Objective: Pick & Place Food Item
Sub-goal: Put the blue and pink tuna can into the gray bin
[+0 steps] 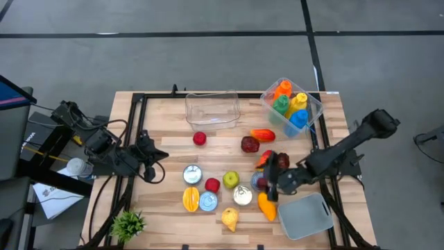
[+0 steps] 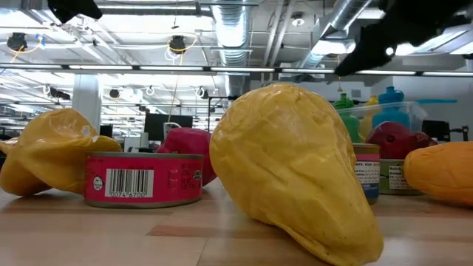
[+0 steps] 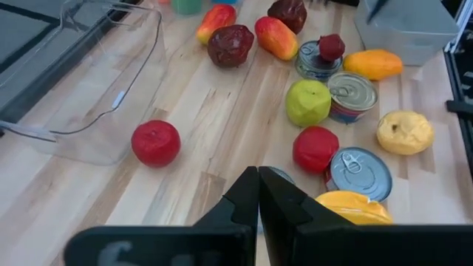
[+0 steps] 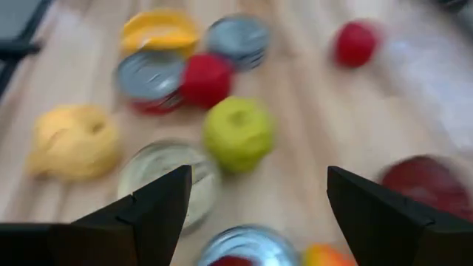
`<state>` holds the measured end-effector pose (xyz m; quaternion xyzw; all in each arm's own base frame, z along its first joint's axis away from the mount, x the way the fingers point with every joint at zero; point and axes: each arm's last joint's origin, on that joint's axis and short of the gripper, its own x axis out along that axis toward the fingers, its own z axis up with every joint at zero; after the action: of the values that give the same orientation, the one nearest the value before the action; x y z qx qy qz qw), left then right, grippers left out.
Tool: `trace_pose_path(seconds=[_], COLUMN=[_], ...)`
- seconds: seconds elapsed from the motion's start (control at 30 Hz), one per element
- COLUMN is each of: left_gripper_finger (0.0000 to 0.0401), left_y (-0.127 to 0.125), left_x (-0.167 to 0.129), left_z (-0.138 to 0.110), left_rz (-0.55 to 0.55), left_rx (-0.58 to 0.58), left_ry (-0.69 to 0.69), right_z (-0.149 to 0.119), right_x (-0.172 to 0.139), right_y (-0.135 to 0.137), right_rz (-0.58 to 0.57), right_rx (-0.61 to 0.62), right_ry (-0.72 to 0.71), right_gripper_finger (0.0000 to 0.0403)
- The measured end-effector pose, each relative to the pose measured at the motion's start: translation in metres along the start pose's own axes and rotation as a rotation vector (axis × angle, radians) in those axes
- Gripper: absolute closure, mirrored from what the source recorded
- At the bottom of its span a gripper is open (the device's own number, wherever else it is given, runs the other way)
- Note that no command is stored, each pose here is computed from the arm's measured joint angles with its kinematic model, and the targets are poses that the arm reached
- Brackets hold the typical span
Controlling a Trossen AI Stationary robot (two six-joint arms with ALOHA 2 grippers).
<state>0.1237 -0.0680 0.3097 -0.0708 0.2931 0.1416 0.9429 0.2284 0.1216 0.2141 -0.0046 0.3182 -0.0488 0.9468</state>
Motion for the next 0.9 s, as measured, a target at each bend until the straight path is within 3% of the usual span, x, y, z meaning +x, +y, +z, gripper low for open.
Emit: trace_pose_path(seconds=[0.17, 0.33, 0.57, 0.7, 0.9], left_gripper_finger=[0.0401, 0.0389, 0.0343, 0.0314, 0.0283], left_y=[0.000, 0.000, -0.001, -0.001, -0.001], left_x=[0.000, -0.001, -0.001, -0.001, -0.001], left_z=[0.001, 0.004, 0.005, 0.005, 0.006], left_rz=[0.020, 0.041, 0.039, 0.032, 0.026], left_rx=[0.028, 0.062, 0.056, 0.056, 0.048], left_ry=[-0.029, -0.066, -0.081, -0.076, -0.081], right_z=[-0.005, 0.010, 0.028, 0.032, 0.046], right_x=[0.026, 0.051, 0.091, 0.106, 0.115], right_y=[0.015, 0.028, 0.053, 0.058, 0.058], right_rz=[0.119, 0.202, 0.188, 0.131, 0.054], right_rx=[0.012, -0.008, -0.145, -0.193, -0.170], right_ry=[0.044, 0.095, 0.135, 0.296, 0.486], right_gripper_finger=[0.0086, 0.0059, 0.0009, 0.0010, 0.0016])
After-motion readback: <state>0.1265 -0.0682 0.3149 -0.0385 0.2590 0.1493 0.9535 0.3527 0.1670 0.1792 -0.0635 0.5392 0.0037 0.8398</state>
